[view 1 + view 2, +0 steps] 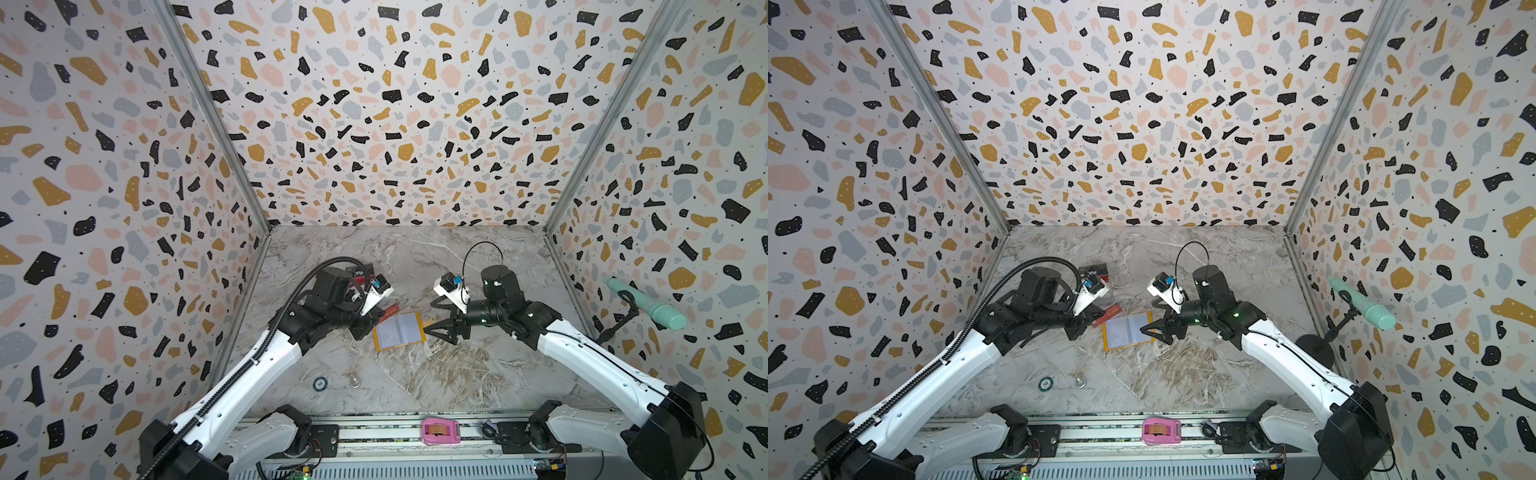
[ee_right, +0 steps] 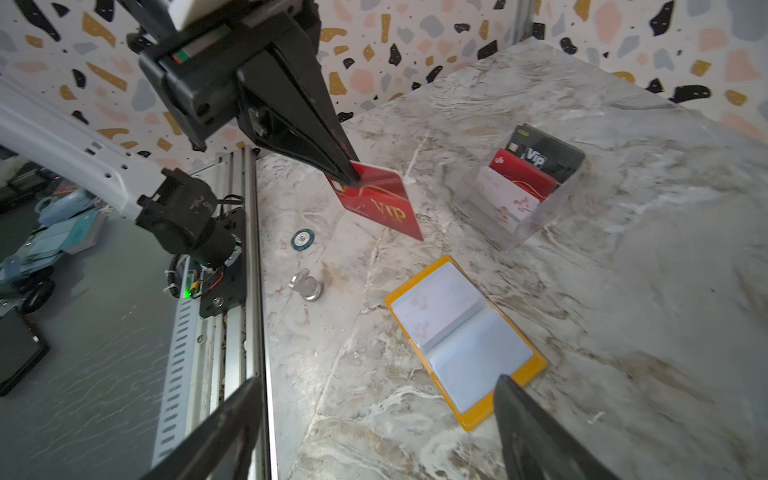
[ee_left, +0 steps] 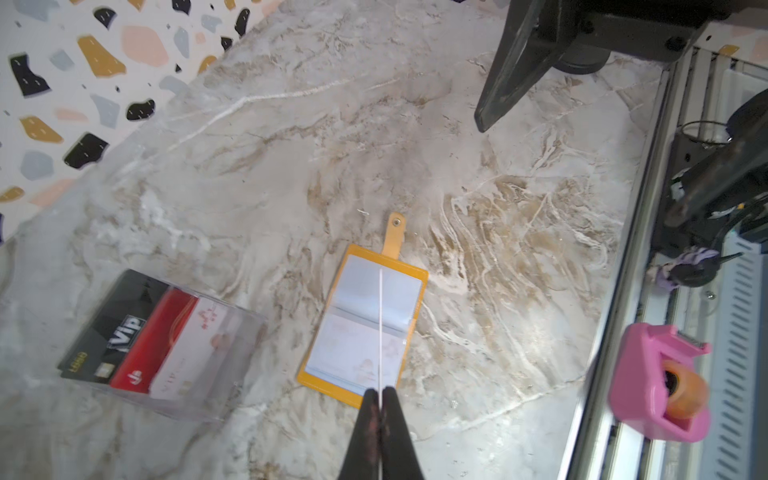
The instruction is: Take the credit cards out of the card holder
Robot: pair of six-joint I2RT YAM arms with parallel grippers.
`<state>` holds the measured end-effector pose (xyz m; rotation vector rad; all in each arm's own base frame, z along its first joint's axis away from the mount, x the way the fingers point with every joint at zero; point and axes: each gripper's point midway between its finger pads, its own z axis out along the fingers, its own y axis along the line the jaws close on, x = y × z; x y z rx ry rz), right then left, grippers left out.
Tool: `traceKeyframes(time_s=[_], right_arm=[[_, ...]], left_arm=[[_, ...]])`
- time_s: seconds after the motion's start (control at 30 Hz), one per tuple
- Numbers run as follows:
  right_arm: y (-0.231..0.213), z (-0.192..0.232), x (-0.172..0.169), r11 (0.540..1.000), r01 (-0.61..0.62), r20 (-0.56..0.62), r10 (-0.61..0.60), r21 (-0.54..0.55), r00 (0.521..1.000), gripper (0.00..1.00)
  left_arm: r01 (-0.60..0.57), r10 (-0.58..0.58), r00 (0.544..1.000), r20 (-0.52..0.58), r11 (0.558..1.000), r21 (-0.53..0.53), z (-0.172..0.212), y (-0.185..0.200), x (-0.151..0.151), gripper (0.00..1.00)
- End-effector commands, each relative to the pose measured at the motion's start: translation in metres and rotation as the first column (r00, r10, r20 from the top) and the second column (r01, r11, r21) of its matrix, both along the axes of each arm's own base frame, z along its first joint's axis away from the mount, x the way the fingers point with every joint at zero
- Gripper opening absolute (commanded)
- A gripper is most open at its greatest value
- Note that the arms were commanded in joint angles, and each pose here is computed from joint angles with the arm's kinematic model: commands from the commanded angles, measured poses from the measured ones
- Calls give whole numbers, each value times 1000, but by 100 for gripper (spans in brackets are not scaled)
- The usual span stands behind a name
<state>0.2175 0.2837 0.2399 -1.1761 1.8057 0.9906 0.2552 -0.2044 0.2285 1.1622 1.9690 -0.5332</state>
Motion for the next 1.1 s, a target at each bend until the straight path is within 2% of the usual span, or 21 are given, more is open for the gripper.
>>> traceKeyframes(time_s=[0.0,0.13,0.27,0.4,0.57,0.7,0.87,1.0,1.07], right_arm=[[-8,10,15,994,111,45,-112,21,993,88],[-17,10,25,982,190,66,-191,19,979,89],[-21,10,28,974,224,82,-226,25,971,90],[-23,10,27,973,230,86,-232,28,969,90],[-26,10,28,968,248,93,-249,29,964,90],[-30,10,29,963,268,107,-270,30,957,90],[-35,9,27,958,284,120,-287,40,950,91],[-35,7,27,958,286,116,-288,40,950,91],[-36,6,27,957,288,116,-291,38,950,91]], left_arm=[[124,-125,985,122,992,13,13,1,14,0],[92,-104,983,149,992,84,9,17,40,0],[127,-152,966,208,984,128,8,27,57,0],[180,-233,940,251,960,215,1,36,70,0],[192,-251,947,198,941,278,-16,51,93,0],[245,-303,946,116,901,359,-47,63,107,0],[251,-314,941,125,897,365,-66,60,130,0],[189,-274,939,208,916,355,-72,57,156,0],[180,-266,940,215,919,350,-76,57,163,0]])
